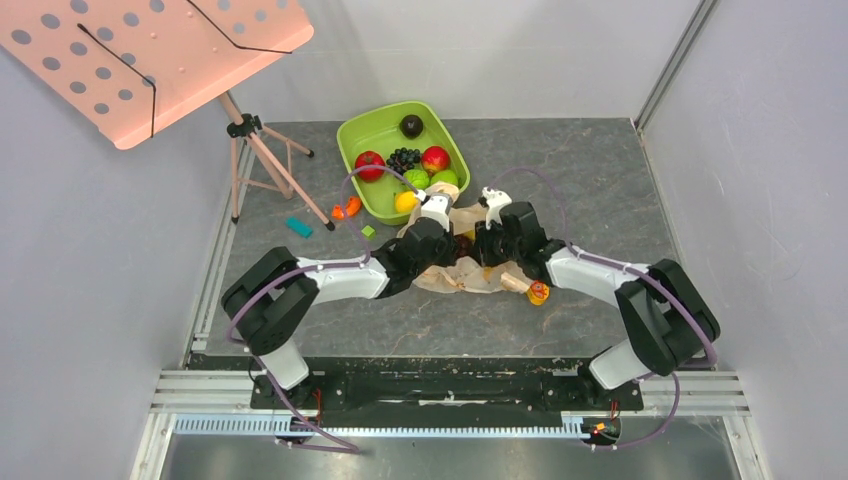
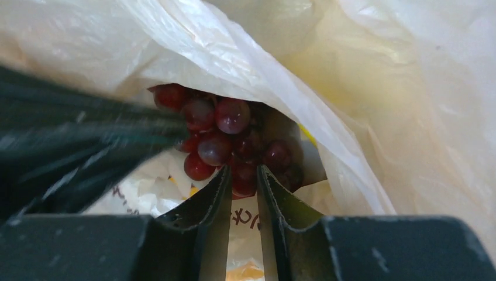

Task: Take the fake fruits out of the plastic bag
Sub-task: Adjust the plastic bag at the center of the board.

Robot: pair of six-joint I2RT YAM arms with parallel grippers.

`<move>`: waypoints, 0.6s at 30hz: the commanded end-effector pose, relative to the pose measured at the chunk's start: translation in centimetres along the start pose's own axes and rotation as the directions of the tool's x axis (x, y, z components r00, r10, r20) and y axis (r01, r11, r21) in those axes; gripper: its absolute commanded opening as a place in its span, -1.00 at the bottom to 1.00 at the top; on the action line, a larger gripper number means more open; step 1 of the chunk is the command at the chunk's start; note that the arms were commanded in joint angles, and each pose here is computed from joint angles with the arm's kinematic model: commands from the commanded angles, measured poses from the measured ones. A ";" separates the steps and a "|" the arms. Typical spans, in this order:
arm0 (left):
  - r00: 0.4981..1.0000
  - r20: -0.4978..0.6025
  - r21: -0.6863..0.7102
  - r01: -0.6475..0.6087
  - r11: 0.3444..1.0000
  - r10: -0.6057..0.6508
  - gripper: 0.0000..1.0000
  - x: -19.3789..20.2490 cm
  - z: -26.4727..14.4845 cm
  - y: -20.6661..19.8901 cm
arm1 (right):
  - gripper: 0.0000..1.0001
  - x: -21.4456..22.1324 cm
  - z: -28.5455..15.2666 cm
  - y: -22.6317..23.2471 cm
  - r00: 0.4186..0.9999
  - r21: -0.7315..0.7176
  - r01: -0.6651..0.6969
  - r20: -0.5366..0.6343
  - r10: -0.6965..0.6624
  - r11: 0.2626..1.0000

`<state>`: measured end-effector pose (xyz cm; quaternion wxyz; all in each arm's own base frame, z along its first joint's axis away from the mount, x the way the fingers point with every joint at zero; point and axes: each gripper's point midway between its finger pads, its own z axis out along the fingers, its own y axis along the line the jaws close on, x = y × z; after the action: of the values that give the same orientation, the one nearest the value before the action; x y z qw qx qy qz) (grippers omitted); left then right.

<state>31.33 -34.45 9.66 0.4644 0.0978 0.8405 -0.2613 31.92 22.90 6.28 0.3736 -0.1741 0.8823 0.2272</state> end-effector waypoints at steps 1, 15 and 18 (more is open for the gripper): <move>0.998 -0.011 -0.059 -0.061 0.996 0.060 -0.96 0.3 1.0 1.9 | -0.53 2.6 -1.0 0.2 1.000 0.019 0.020 -0.024 -0.019 1.000; 1.000 -0.023 -0.009 -0.018 1.000 0.018 -0.96 4.7 -5.6 3.8 | -0.32 11.2 -4.1 1.8 0.997 0.006 -0.067 -0.035 0.067 0.998; 1.000 -0.023 -0.010 -0.006 1.000 0.006 -0.96 5.2 -6.3 4.1 | -0.32 11.3 -4.2 1.9 0.997 0.002 -0.074 -0.032 0.074 0.997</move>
<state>25.47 -28.12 5.19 0.4326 0.1195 0.8622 -0.2350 21.74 21.50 1.94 0.3578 -0.1649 0.8852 0.2475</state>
